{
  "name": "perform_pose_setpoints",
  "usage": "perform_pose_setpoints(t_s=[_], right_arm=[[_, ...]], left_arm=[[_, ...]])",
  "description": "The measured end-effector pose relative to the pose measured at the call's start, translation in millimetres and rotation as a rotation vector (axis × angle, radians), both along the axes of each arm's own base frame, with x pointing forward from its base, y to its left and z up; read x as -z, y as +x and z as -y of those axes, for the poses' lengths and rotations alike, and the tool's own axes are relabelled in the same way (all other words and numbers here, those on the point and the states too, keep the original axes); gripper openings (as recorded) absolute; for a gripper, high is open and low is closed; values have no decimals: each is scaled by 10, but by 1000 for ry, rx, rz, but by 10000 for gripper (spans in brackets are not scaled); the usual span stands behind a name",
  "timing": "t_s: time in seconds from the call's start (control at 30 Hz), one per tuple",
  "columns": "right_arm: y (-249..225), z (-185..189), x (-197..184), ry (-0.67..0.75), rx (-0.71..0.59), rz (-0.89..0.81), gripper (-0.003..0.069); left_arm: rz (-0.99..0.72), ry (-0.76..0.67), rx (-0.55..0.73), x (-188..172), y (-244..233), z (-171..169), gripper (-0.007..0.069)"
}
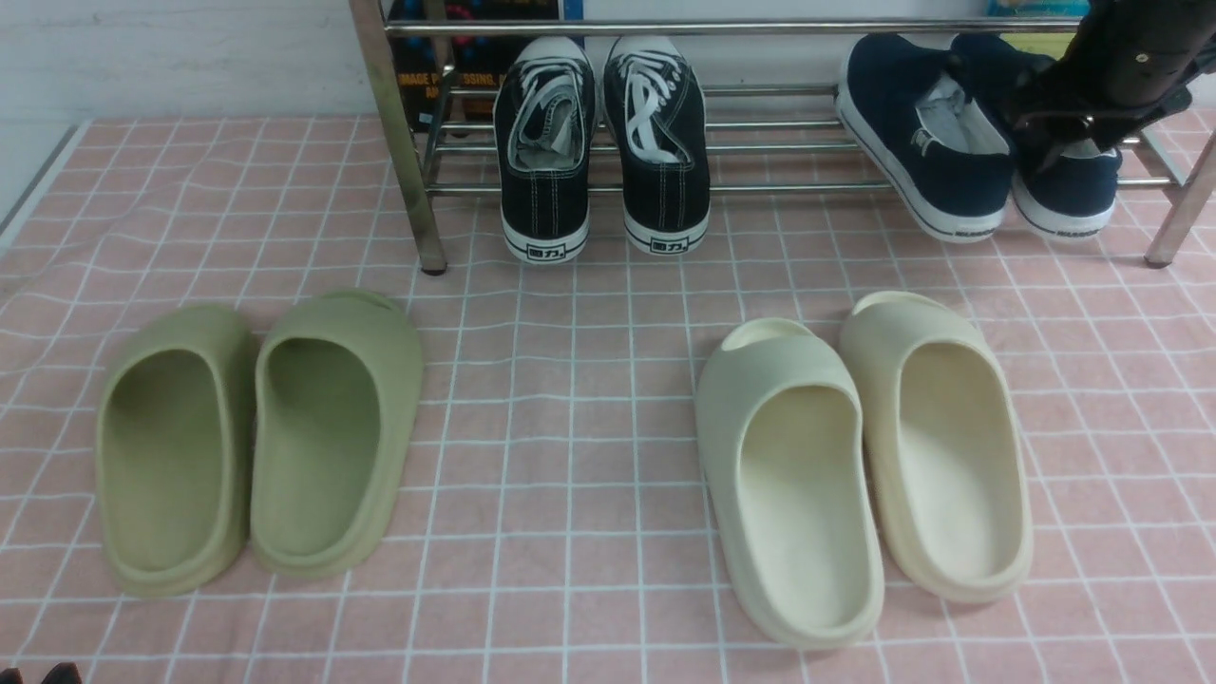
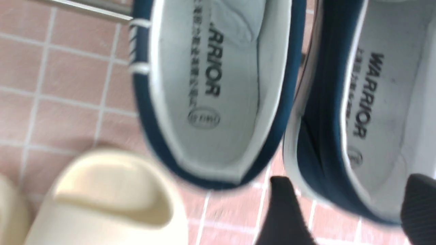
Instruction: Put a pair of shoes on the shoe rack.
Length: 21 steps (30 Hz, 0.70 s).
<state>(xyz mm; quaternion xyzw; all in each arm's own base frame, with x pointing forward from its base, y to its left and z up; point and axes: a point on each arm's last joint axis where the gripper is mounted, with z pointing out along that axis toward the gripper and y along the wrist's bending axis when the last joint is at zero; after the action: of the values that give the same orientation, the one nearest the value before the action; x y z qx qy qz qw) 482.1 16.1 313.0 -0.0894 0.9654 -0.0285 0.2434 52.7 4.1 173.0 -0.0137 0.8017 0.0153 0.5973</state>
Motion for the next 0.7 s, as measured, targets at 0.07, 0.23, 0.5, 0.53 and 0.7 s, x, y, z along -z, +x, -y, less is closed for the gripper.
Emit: perform_pose_setpoints(t_s=[0.07,0.23,0.5,0.53,0.7], right_arm=[[-97,-9,-102,15,-2,3,353],[-565,-39,-330,68,-11,-33,78],[-1715,-59,-823,155,-20,106,-18],[-1821,-60,-875,164,-20,143,-18],[-2742,-53,-1094,228,-23,399,-18]], left_arm=[[0,0,0,0,0,0,240],[0,0,0,0,0,0,240],[0,0,0,0,0,0,240],[0,0,0,0,0,0,240],[0,0,0,0,0,0,240]])
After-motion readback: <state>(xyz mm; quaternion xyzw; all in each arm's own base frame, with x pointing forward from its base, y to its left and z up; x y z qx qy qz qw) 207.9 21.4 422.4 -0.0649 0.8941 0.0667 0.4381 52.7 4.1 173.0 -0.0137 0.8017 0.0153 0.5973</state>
